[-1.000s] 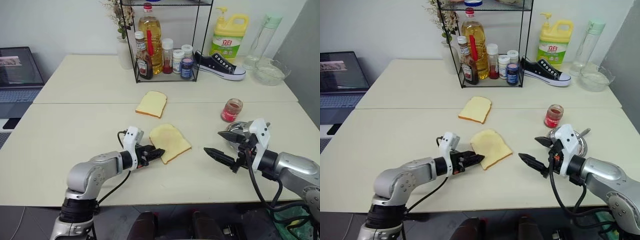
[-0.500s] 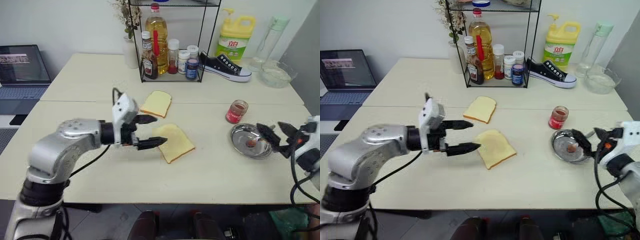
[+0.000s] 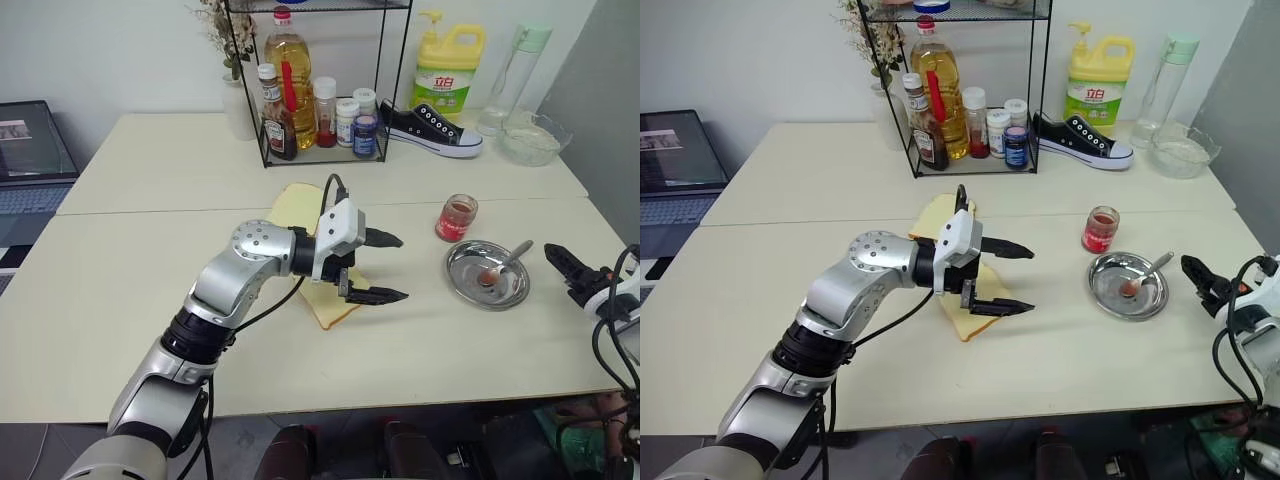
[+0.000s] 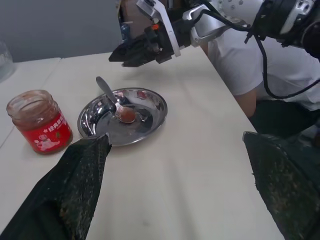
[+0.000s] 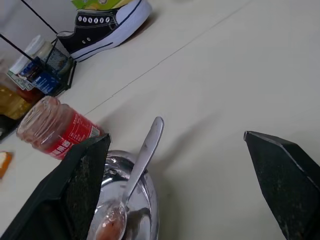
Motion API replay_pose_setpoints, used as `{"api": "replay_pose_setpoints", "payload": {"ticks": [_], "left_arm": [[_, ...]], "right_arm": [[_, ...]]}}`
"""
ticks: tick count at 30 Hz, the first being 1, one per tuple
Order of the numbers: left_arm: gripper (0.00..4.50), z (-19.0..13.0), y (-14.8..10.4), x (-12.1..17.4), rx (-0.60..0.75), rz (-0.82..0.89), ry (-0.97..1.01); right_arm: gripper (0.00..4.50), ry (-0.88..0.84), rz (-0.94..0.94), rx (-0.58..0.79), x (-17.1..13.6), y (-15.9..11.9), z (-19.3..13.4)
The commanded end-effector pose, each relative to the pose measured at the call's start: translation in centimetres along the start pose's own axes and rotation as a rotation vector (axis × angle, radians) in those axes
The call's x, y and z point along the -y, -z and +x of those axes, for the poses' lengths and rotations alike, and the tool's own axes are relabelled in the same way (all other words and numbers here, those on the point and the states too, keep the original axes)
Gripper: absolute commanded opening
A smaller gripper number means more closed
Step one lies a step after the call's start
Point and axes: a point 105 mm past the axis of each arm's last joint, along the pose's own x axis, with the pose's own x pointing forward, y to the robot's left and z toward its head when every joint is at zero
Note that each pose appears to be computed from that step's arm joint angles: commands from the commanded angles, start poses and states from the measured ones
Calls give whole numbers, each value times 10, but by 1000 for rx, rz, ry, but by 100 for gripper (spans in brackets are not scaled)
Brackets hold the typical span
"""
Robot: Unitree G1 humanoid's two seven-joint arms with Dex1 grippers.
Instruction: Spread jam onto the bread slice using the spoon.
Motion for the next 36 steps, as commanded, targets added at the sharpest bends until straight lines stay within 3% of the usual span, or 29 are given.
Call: {"api": "replay_pose_setpoints", "payload": {"ticks": [1, 11, 22, 25, 34, 35, 36], "left_arm": [[448, 1, -6, 5, 16, 31, 14], [448, -2, -8, 8, 22, -7, -20], [448, -6, -9, 8, 10, -9, -53], [450, -7, -10, 5, 8, 0, -59], [450, -5, -12, 1, 18, 18, -60], [450, -4, -13, 1, 19, 19, -59], [450, -4, -13, 1, 21, 19, -59]], "right_arm": [[450, -32, 24, 9, 6, -11, 7], [450, -130, 31, -146, 0, 11, 35], [450, -222, 36, -191, -18, 20, 48], [367, -244, 46, -190, -21, 20, 48], [38, -243, 44, -169, -18, 14, 45], [6, -243, 45, -168, -18, 13, 44], [3, -244, 45, -166, -18, 12, 43]]}}
